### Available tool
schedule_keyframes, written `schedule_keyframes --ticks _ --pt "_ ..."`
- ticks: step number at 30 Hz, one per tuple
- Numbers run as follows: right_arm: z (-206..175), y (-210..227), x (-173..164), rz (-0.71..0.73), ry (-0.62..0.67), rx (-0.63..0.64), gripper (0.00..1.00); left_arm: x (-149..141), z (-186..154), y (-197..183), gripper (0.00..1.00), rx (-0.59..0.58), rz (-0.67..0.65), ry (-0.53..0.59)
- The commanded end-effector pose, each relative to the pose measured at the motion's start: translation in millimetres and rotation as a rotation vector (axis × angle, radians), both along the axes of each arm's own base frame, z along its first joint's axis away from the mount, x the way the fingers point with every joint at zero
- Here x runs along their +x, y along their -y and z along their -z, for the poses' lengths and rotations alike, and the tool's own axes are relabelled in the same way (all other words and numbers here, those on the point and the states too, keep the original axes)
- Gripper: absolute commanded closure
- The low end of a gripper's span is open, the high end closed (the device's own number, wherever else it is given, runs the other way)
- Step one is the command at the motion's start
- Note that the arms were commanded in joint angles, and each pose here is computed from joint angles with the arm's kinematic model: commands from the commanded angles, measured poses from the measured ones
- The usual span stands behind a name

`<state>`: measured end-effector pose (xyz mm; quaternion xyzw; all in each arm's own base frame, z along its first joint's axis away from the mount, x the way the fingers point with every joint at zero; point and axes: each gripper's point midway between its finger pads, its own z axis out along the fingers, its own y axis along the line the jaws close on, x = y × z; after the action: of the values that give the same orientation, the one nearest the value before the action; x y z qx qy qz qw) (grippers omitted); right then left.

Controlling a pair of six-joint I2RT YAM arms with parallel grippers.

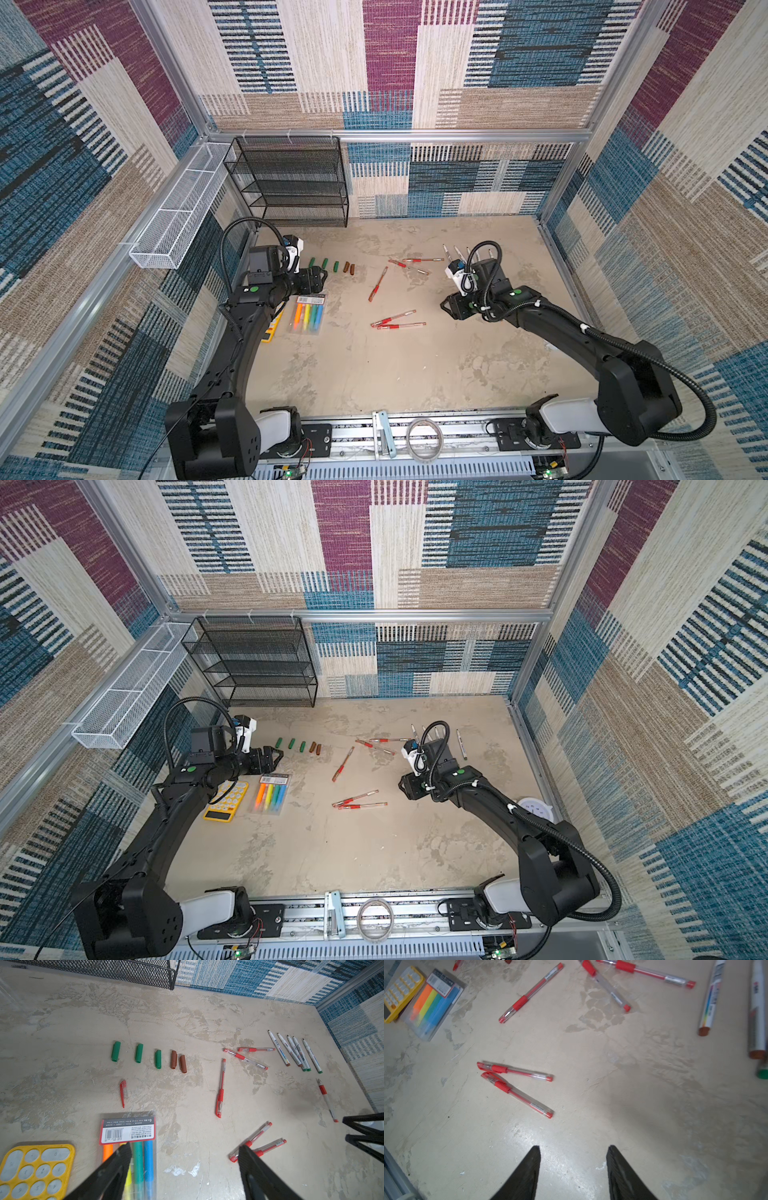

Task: Remove pen caps from pens
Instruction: Pick up the pen from the center of the table.

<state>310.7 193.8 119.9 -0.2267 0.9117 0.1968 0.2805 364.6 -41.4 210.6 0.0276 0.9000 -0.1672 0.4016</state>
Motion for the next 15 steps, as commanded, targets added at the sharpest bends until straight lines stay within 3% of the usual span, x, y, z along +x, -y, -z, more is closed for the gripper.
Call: schedule_keyframes --ticks 1,15 --pt "-1.2 -24.8 -2.5 -0.095 0.011 0.010 0.46 1.7 -5.9 1.3 0.16 -0.014 0.007 0.014" --pt "54.4 -90.0 -17.8 -0.341 -0.090 -0.138 0.47 1.1 -3.1 -3.9 0.16 -0.003 -0.003 0.025"
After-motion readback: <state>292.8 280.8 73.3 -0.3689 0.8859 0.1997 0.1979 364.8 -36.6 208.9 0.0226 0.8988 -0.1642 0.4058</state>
